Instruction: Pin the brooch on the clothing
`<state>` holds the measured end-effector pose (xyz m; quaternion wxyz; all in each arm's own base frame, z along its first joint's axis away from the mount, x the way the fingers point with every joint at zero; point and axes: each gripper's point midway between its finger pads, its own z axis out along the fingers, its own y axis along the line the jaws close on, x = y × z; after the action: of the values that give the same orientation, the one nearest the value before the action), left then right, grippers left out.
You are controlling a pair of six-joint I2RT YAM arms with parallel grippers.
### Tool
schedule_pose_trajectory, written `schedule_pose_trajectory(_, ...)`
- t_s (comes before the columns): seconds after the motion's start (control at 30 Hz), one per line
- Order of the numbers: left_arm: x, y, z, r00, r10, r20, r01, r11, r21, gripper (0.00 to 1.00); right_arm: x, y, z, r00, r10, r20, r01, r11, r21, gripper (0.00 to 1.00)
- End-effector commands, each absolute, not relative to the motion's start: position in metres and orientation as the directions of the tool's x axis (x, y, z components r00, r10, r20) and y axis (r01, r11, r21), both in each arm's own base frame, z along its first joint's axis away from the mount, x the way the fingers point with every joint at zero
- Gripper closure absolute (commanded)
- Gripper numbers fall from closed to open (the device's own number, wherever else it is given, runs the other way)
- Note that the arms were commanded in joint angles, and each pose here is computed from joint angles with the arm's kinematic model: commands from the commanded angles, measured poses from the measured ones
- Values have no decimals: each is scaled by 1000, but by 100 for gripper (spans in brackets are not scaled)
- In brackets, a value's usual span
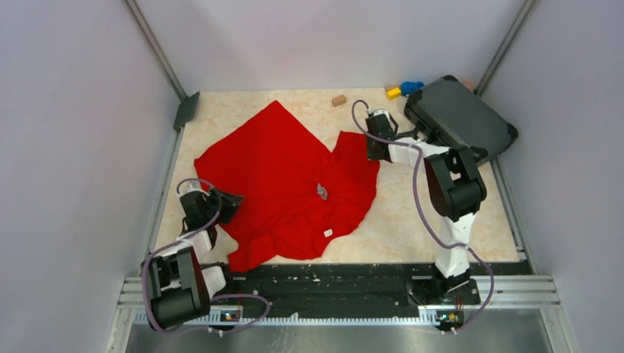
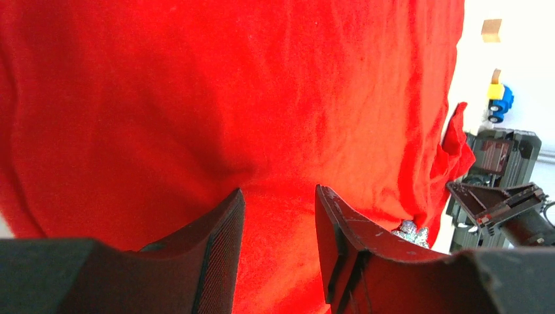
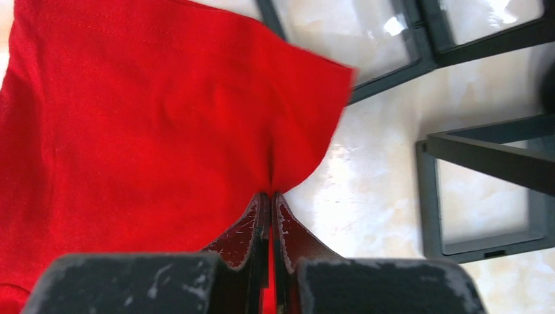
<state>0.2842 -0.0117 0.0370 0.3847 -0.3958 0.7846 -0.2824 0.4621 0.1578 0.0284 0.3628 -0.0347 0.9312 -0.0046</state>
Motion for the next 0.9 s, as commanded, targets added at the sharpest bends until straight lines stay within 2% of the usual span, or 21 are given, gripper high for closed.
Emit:
schedule_pose_trajectory(0.0, 276, -2, 28, -374, -849, -372, -439, 516, -736, 52, 459, 123, 19, -771, -54, -635, 18, 994, -107, 100)
schedule_pose_trajectory(0.3, 272, 5, 26, -347, -864, -365, -471, 497, -728, 53, 462, 116, 23, -769, -42, -637, 38, 993, -110, 100)
schedule_pose_trajectory(0.43, 273, 8, 36, -356, -840, -409, -444, 537, -718, 52, 463, 125, 30, -766, -47, -641, -1, 997, -73, 100)
schedule_pose_trajectory(0.47, 274, 9, 41, -363, -828, -426, -432, 555, -710, 50, 464, 129, 35, -762, -52, -645, -19, 998, -59, 98)
schedule_pose_trajectory(0.57, 282, 13, 65, -356, -795, -492, -382, 604, -700, 43, 465, 144, 53, -743, -66, -666, -85, 996, -4, 78)
schedule_pose_trajectory(0.6, 284, 14, 74, -350, -782, -516, -365, 621, -693, 41, 468, 150, 119, -651, -42, -758, -109, 993, 39, 72)
schedule_pose_trajectory(0.63, 287, 15, 83, -344, -768, -540, -349, 638, -686, 40, 465, 154, 75, -716, -75, -694, -128, 991, 24, 66)
schedule_pose_trajectory(0.7, 294, 14, 102, -343, -736, -584, -316, 675, -666, 38, 463, 163, 83, -706, -96, -702, -163, 986, 29, 55)
schedule_pose_trajectory(0.77, 305, 9, 124, -347, -693, -632, -271, 719, -640, 38, 459, 171, 97, -687, -109, -719, -188, 982, 31, 49)
schedule_pose_trajectory(0.87, 324, -9, 149, -361, -625, -692, -203, 777, -596, 37, 452, 180, 119, -659, -121, -743, -205, 979, 22, 45)
